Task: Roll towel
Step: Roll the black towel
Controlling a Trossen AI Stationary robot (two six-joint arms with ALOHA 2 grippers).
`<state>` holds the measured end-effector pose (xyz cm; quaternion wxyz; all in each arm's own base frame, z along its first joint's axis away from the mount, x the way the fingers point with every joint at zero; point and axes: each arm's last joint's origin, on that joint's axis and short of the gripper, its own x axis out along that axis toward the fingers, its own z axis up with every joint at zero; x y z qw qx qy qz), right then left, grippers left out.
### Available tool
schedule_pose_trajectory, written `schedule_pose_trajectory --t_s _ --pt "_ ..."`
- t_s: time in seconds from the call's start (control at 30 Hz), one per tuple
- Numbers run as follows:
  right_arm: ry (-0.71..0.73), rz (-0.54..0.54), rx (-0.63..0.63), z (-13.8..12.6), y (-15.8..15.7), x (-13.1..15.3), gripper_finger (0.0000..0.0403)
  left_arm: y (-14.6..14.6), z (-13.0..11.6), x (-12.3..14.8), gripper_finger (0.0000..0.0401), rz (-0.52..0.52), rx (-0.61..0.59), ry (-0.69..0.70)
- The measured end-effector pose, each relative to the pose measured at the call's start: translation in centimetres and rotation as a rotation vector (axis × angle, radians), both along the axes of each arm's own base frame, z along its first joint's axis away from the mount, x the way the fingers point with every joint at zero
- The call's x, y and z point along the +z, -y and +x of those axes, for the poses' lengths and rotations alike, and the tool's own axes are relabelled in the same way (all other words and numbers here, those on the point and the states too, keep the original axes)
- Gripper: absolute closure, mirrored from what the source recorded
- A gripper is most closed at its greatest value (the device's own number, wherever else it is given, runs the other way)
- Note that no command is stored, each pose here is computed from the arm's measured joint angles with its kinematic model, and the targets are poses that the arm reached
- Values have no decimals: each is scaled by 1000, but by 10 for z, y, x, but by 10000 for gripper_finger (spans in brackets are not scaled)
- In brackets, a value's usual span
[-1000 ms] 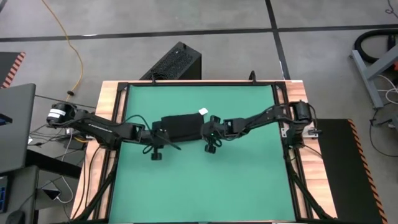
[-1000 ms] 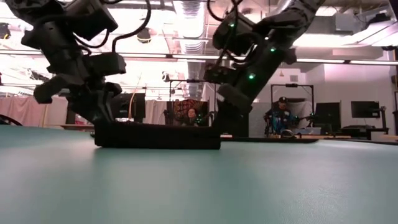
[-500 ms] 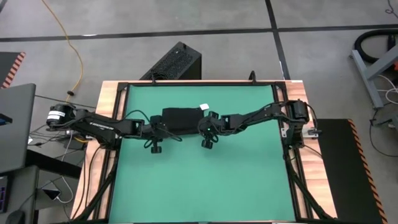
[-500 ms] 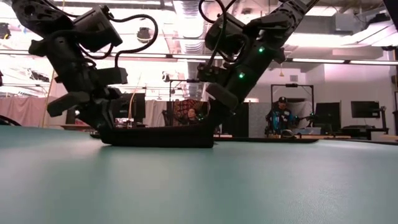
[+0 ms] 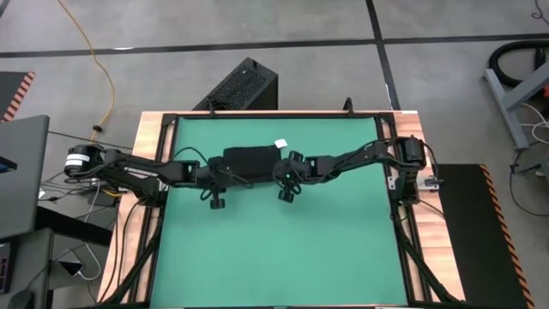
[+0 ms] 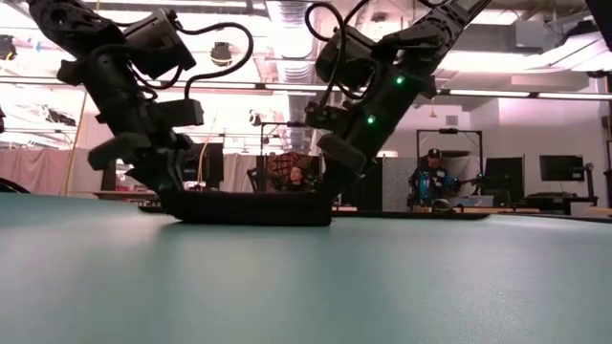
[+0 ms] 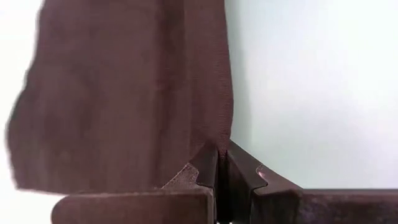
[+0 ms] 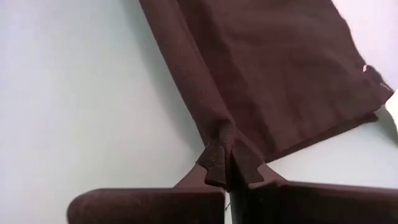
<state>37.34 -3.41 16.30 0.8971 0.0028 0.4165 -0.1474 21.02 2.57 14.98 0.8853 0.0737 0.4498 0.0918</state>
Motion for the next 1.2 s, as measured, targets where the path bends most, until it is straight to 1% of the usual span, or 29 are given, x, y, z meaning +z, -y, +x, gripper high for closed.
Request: schedule_pose_trajectory --t_s 0.13,0.37,0.5,0.6,0.7,0.77,0.83,0.93,1.2 --pt "-4 8 67 1 -25 0 394 12 -1 -2 401 -74 -8 -8" --pt "2 86 102 -2 -72 -1 394 49 -1 -1 401 -221 -31 18" --pt "3 105 126 2 -93 14 394 68 1 6 401 -281 -46 41" --pt "0 81 127 7 -100 28 394 75 6 17 401 -274 -72 56" --pt "-20 46 109 10 -96 39 394 72 8 22 401 -218 -46 42" --pt "-47 45 86 10 -89 42 394 67 8 22 401 -198 -17 25" --pt "-81 48 53 9 -79 41 394 62 7 21 401 -193 8 2" --pt "-95 52 22 9 -64 40 394 52 7 20 401 -184 40 -13" --pt "-108 96 14 11 -27 40 394 21 8 20 401 -187 51 -29"
